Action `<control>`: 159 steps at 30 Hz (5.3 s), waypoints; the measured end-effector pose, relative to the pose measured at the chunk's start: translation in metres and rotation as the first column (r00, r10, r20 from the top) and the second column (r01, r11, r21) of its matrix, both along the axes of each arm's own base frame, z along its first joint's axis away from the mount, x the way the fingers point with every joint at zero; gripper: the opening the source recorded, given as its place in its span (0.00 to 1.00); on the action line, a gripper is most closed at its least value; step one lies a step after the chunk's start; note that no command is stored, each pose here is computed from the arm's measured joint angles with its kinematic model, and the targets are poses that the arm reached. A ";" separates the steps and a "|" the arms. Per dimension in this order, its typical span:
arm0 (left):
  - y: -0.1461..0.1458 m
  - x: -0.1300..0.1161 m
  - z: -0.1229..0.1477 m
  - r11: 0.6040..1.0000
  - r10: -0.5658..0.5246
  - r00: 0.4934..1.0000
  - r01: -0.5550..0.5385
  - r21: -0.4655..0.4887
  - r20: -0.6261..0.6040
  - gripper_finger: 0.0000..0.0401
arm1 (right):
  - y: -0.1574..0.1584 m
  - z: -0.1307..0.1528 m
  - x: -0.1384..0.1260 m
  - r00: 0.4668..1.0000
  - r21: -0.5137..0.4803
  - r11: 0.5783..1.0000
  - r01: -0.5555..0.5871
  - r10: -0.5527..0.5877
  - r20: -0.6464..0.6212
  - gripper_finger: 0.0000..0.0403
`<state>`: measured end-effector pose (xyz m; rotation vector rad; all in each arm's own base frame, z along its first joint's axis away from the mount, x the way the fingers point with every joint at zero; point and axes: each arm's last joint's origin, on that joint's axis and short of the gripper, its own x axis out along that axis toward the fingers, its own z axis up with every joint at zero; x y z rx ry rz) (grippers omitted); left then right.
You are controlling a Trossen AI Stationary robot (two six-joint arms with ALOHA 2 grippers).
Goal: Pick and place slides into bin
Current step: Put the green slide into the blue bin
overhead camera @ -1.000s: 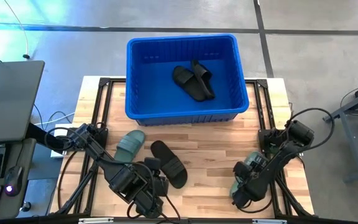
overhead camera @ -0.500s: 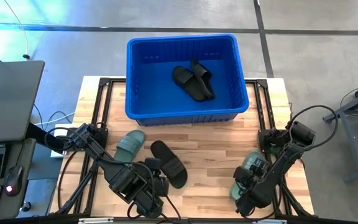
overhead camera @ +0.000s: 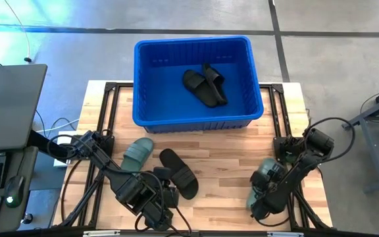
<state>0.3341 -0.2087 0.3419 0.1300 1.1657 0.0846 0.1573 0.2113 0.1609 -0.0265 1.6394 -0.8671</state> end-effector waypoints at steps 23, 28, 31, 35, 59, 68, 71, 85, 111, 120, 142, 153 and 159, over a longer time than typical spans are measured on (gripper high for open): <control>0.020 -0.024 0.076 0.981 0.126 0.914 -0.058 -0.183 0.385 0.46 | 0.028 0.100 0.043 0.857 -0.052 0.914 -0.403 0.396 0.330 0.01; 0.031 -0.037 0.094 0.988 0.134 0.876 -0.084 -0.127 0.464 0.46 | 0.011 0.170 0.060 0.640 -0.278 0.818 -0.503 0.569 0.516 0.01; 0.037 -0.045 0.103 0.993 0.114 0.861 -0.081 -0.088 0.496 0.46 | -0.013 0.209 0.069 0.550 -0.455 0.768 -0.452 0.641 0.536 0.00; 0.045 -0.055 0.112 0.998 0.045 0.852 -0.064 0.018 0.521 0.46 | -0.053 0.249 0.088 0.537 -0.591 0.735 -0.331 0.662 0.523 0.00; 0.123 -0.105 0.135 0.894 0.113 0.885 -0.289 0.344 0.451 0.46 | -0.387 0.161 0.296 0.543 -0.593 0.783 -0.186 0.585 0.602 0.00; 0.131 -0.101 0.133 0.890 0.094 0.908 -0.261 0.375 0.408 0.46 | -0.426 0.059 0.320 0.712 -0.561 0.755 -0.340 0.596 0.371 0.08; 0.130 -0.101 0.133 0.899 0.072 0.919 -0.229 0.375 0.388 0.46 | -0.434 0.044 0.321 0.748 -0.565 0.763 -0.314 0.565 0.349 0.13; 0.129 -0.100 0.132 0.911 0.063 0.924 -0.207 0.356 0.376 0.46 | -0.483 0.028 0.288 0.824 -0.437 0.885 -0.161 0.364 0.434 0.35; 0.130 -0.100 0.133 0.898 0.088 0.912 -0.247 0.365 0.400 0.46 | -0.468 0.049 0.298 0.778 -0.377 0.885 -0.272 0.433 0.456 0.34; 0.130 -0.100 0.133 0.905 0.097 0.911 -0.249 0.345 0.401 0.46 | -0.463 0.047 0.291 0.815 -0.287 0.907 -0.307 0.407 0.413 0.35; 0.106 -0.085 0.061 0.991 -0.057 0.998 0.059 0.119 -0.019 0.46 | -0.360 0.255 0.242 0.400 -0.336 0.820 -0.463 0.532 0.746 0.31; 0.089 -0.103 -0.050 0.979 -0.015 0.903 0.099 0.176 -0.429 0.46 | -0.285 0.294 0.178 0.390 -0.064 0.750 -0.658 0.412 0.824 0.30; 0.081 -0.117 -0.094 0.952 -0.061 0.874 0.196 0.236 -0.481 0.46 | -0.257 0.297 0.179 0.376 -0.102 0.716 -0.691 0.476 0.795 0.30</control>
